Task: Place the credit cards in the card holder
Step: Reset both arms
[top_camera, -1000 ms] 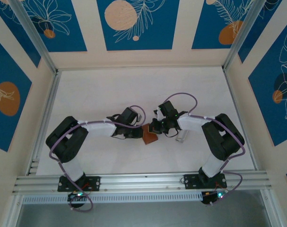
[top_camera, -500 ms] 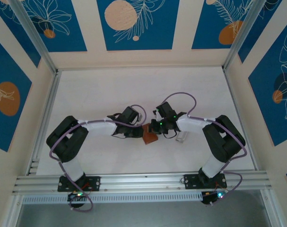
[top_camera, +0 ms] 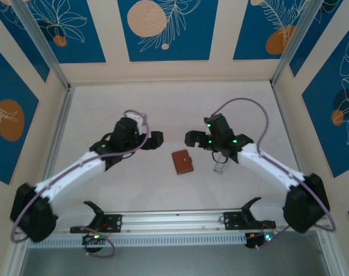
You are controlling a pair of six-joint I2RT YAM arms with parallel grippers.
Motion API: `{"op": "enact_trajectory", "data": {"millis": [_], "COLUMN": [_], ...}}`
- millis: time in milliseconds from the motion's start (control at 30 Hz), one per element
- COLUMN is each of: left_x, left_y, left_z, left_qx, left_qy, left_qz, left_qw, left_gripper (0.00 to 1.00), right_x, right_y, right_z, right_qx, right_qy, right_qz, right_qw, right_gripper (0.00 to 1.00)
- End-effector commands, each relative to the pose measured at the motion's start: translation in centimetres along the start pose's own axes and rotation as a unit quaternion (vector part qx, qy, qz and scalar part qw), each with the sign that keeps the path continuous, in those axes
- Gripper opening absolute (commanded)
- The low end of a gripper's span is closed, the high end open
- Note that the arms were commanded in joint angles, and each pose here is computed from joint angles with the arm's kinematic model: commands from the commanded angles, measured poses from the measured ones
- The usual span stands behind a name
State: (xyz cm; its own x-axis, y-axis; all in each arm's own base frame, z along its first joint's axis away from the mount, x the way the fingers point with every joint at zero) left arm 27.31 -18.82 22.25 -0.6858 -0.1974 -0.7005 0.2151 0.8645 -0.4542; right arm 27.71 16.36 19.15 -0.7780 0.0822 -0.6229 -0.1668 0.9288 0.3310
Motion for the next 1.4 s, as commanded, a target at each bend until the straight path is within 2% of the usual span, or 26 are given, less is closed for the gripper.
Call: {"op": "enact_trajectory", "data": {"millis": [0,67,133,200,267,333,500,533,600,667,700,767,833,900,967,1033,1100,1133,1200,1233,1367], "left_x": [0.1,-0.5,-0.9,-1.0,-1.4,-1.9,-1.6,-2.1,-2.2,-1.7,-2.0,-1.6,-1.7,-1.6,-1.7,-0.9,-1.2,-0.8,-1.2,-1.0,-1.1], "left_y": [5.6,7.7,10.6,12.8,14.8,16.7,21.6,22.1,22.5,23.6,24.2,24.4,24.4,24.3,23.5,22.8,22.7,23.1,23.0,23.0,22.8], "left_z": [-2.4,-3.6,-4.5,-4.6,-4.3,-3.8,-0.9,-0.6,-0.1,0.0,-0.2,-0.2,-0.2,0.0,0.9,3.2,3.4,3.3,3.3,3.4,3.5], "left_qx": [-0.148,-0.215,-0.299,-0.337,-0.364,-0.383,-0.414,-0.416,-0.408,-0.378,-0.368,-0.363,-0.352,-0.34,-0.308,-0.256,-0.258,-0.265,-0.26,-0.262,-0.254], "left_qy": [-0.061,-0.112,-0.168,-0.197,-0.227,-0.241,-0.223,-0.234,-0.223,-0.25,-0.27,-0.244,-0.259,-0.256,-0.242,-0.2,-0.221,-0.197,-0.225,-0.206,-0.213], "left_qz": [0.058,0.106,0.107,0.112,0.122,0.119,0.103,0.104,0.099,0.069,0.062,0.043,0.049,0.053,0.076,0.11,0.118,0.103,0.115,0.109,0.117], "left_qw": [0.985,0.964,0.933,0.914,0.895,0.884,0.876,0.873,0.88,0.889,0.888,0.898,0.898,0.903,0.917,0.939,0.933,0.938,0.932,0.937,0.936], "left_gripper": [1.0,1.0,1.0,1.0,1.0,1.0,1.0,1.0,1.0,1.0,1.0,1.0,1.0,1.0,1.0,1.0,1.0,1.0,1.0,1.0,1.0], "right_x": [-0.9,-1.7,-1.9,-2.4,-2.9,-2.7,-2.1,-1.9,-1.5,-1.8,-2.2,-2.6,-2.4,-2.3,-2.5,-2.6,-2.5,-2.5,-2.3,-2.4,-2.4], "right_y": [-6.3,-9.8,-12.7,-14.0,-14.1,-15.6,-18.1,-18.6,-19.8,-20.4,-20.4,-20.6,-21.4,-20.8,-19.6,-18.5,-18.1,-17.8,-17.5,-17.4,-17.6], "right_z": [-3.0,-4.4,-5.5,-4.9,-3.0,-2.6,-1.1,-0.6,0.3,0.7,0.9,0.9,1.2,1.8,2.6,3.8,5.0,5.6,5.6,5.7,5.7], "right_qx": [0.163,0.238,0.299,0.28,0.201,0.212,0.251,0.252,0.261,0.265,0.255,0.245,0.229,0.208,0.18,0.158,0.147,0.14,0.134,0.134,0.127], "right_qy": [-0.062,-0.1,-0.135,-0.162,-0.197,-0.218,-0.243,-0.246,-0.234,-0.235,-0.248,-0.264,-0.275,-0.281,-0.277,-0.264,-0.252,-0.251,-0.243,-0.246,-0.239], "right_qz": [0.013,0.037,0.065,0.059,0.003,0.022,-0.003,-0.007,-0.001,-0.007,-0.02,-0.012,0.023,-0.003,-0.043,-0.078,-0.098,-0.111,-0.118,-0.122,-0.116], "right_qw": [0.985,0.965,0.942,0.945,0.96,0.952,0.937,0.936,0.936,0.935,0.934,0.933,0.934,0.937,0.943,0.948,0.951,0.951,0.953,0.952,0.956], "right_gripper": [0.99,0.99,0.99,0.99,0.99,0.99,0.99,0.99,0.99,0.99,0.99,0.99,0.99,0.99,0.99,0.99,0.99,0.99,0.99,0.99,0.99]}}
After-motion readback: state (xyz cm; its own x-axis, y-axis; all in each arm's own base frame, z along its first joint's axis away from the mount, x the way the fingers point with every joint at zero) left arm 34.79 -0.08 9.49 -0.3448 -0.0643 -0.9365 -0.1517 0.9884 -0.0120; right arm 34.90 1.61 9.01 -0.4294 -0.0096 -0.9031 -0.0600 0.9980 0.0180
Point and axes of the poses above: each hand's point on the last joint's axis, 136 mm out from that joint toward the fingers, its own z axis out along the fingers, its own y axis along the line the jaws close on, x = y × z, the point moved 4 cm from there along -z, back along the fingers, and after that the axes turned 6 degrees about -z, right-handed, at the moved point
